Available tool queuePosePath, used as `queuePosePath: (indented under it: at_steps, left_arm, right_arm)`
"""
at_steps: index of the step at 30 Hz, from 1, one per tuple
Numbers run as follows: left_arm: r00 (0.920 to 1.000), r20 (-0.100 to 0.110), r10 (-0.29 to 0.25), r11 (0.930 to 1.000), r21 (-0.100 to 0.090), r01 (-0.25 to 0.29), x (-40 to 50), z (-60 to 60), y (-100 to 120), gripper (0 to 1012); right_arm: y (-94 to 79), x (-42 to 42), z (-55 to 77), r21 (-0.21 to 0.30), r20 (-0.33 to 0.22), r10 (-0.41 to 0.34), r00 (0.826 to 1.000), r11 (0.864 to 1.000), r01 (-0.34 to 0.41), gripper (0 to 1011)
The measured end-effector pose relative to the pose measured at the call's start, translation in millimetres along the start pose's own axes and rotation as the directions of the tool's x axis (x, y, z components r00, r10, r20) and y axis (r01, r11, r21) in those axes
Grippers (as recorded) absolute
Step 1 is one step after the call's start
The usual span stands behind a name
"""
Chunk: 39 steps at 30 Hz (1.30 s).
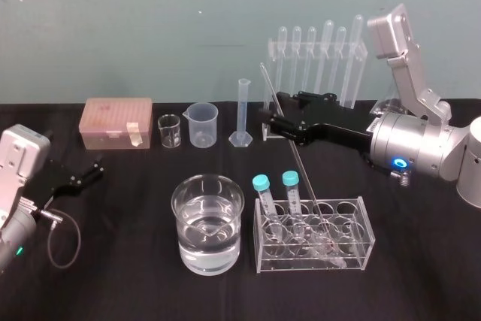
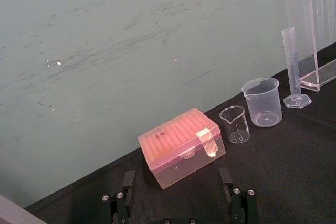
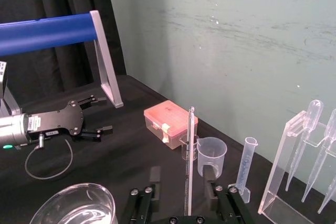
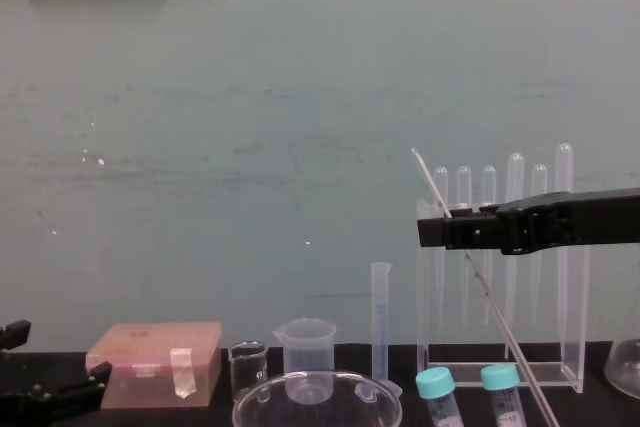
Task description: Hold the thermometer with one hand and immerse one end into the beaker, then reinsert it into the test tube rack.
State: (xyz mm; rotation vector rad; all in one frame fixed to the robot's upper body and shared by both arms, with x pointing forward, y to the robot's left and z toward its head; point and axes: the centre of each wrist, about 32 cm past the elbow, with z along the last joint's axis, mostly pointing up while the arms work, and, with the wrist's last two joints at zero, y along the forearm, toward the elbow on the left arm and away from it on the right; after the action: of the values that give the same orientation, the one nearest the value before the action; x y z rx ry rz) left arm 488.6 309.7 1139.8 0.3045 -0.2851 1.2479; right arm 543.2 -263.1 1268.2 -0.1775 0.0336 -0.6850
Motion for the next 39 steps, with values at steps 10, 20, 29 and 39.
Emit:
queuePosePath:
  at_steps: [10, 20, 29, 39]
  left_arm:
    - [1.0, 0.0, 0.0, 1.0, 0.0, 0.0, 0.0, 0.0, 0, 1008]
    - [1.0, 0.0, 0.0, 1.0, 0.0, 0.0, 0.0, 0.0, 0, 1008]
    - [1.0, 0.0, 0.0, 1.0, 0.0, 0.0, 0.0, 0.0, 0, 1008]
    - [1.0, 0.0, 0.0, 1.0, 0.0, 0.0, 0.0, 0.0, 0, 1008]
  right_arm:
    - [-0.2, 0.0, 0.0, 0.001, -0.001, 0.0, 1.0, 1.0, 0.0, 217]
    - [-0.2, 0.0, 0.0, 0.002, -0.001, 0.001, 1.0, 1.0, -0.001, 53]
    - [-0.6, -0.1, -0.6, 0.004, -0.003, 0.0, 1.0, 1.0, 0.0, 53]
    - [-11.5, -3.6, -4.5, 0.158, -0.026, -0.024, 0.999, 0.987, 0.028, 53]
